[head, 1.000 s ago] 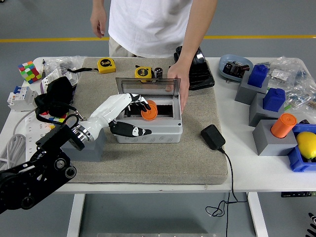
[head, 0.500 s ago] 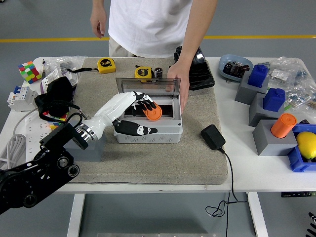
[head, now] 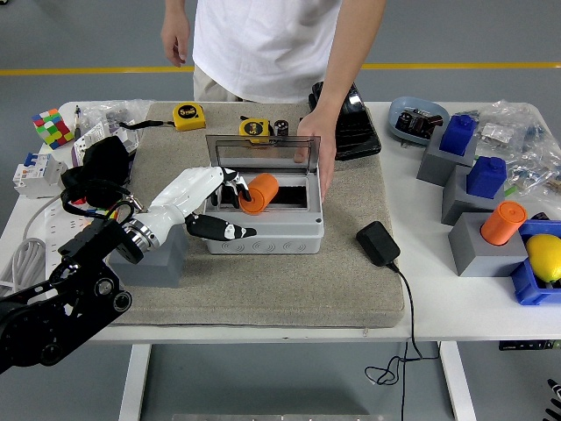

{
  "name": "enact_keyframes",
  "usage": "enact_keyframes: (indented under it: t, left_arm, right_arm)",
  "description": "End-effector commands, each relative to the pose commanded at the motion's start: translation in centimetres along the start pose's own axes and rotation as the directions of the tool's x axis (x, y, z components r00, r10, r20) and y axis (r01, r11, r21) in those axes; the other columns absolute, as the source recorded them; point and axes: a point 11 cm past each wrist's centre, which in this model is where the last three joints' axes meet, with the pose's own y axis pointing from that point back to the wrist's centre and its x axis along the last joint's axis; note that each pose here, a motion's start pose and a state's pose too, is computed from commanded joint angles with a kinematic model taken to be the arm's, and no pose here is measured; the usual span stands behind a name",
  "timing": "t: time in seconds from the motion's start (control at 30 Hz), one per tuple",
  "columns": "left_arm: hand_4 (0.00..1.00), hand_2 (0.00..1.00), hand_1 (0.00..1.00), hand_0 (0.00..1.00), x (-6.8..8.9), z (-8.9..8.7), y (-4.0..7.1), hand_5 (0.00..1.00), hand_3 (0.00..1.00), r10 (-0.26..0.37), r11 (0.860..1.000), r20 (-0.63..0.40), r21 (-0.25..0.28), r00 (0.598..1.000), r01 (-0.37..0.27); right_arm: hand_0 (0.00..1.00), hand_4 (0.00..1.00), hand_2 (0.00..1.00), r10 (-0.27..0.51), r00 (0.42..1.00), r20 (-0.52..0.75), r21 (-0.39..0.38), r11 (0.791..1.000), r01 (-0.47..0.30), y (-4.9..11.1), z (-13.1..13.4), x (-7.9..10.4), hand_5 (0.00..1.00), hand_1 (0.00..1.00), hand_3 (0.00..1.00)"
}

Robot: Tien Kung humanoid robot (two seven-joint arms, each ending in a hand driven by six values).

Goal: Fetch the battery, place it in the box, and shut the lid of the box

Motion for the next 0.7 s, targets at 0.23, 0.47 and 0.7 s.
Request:
enact_keyframes:
  t: [0.23,0.47,0.7]
  left_arm:
    - [0.998,0.568,0.532,0.269,2.1,-2.0,0.3,0.321,0.576,0.04,0.997,0.059,0.057,0.997,-0.043]
    - [0.998,0.564,0.527,0.261,3.9,-2.8,0.8,0.327,0.577,0.079,0.993,0.073,0.079,0.994,-0.085]
    - [0.998,0.565,0.528,0.26,5.5,-0.5,0.7,0.327,0.577,0.164,0.986,0.032,-0.007,0.986,-0.164]
  right_arm:
    - [0.625,0.954,0.639,0.0,1.0,0.001,-0.001,1.0,0.0,0.0,0.1,0.0,0.422,0.65,0.534]
    - [0.625,0.954,0.639,0.001,1.0,0.002,0.0,1.0,-0.001,0.0,0.1,0.1,0.422,0.651,0.534]
    - [0.627,0.954,0.638,0.001,1.0,0.001,0.0,1.0,-0.001,0.0,0.0,0.1,0.422,0.65,0.534]
